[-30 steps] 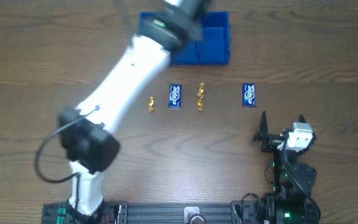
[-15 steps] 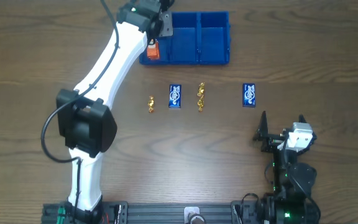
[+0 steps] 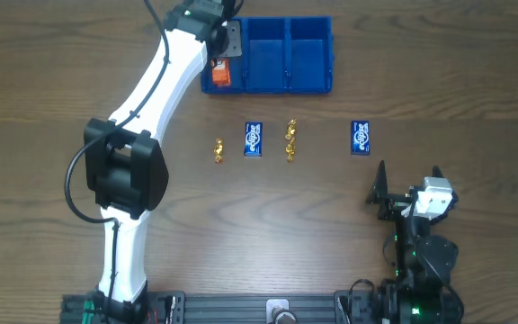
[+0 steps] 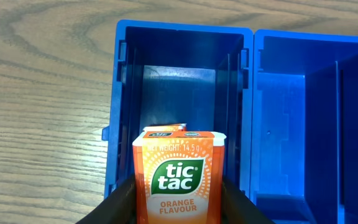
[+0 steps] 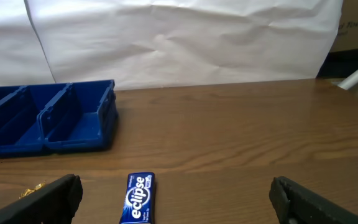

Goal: Sort Candies Into Trays

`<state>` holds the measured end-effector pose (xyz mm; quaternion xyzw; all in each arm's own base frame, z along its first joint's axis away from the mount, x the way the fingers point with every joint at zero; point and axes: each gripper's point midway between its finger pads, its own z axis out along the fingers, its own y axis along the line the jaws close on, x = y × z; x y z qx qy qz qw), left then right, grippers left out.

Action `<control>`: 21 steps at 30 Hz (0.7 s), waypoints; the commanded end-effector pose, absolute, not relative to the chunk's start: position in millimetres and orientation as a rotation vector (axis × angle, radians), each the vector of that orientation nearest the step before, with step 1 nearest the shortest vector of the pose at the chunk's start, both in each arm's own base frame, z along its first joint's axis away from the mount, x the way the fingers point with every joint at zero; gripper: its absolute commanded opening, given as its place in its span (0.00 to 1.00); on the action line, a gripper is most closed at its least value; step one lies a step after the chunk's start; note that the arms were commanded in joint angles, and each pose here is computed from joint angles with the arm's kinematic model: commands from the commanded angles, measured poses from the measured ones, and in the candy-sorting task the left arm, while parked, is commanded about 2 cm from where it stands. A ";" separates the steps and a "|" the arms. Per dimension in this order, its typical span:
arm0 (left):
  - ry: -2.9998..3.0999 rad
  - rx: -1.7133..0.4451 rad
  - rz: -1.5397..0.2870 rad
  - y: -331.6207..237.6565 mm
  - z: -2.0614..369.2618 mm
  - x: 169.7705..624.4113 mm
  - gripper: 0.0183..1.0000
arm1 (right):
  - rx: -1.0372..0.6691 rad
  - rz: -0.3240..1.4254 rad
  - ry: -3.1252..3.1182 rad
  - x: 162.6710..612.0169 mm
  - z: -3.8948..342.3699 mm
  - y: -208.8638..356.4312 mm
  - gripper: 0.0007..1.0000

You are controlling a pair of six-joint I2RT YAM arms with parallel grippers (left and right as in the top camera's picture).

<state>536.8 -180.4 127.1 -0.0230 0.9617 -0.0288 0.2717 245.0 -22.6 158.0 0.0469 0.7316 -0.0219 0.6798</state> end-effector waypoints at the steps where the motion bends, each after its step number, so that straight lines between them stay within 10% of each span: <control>1: 2.619 -0.039 -0.063 -177.8 115.1 534.9 0.20 | 0.084 -0.047 1.646 245.1 156.4 -19.8 1.00; 8: 2.649 -0.045 -0.047 -172.4 111.3 529.2 0.40 | 0.084 -0.047 1.646 245.1 156.4 -19.8 1.00; 15: 2.655 -0.051 -0.048 -169.8 110.6 528.9 0.81 | 0.084 -0.047 1.646 245.1 156.4 -19.8 1.00; 21: 2.614 -0.072 -0.110 -176.5 123.4 534.5 0.87 | 0.084 -0.047 1.646 245.1 156.4 -19.8 1.00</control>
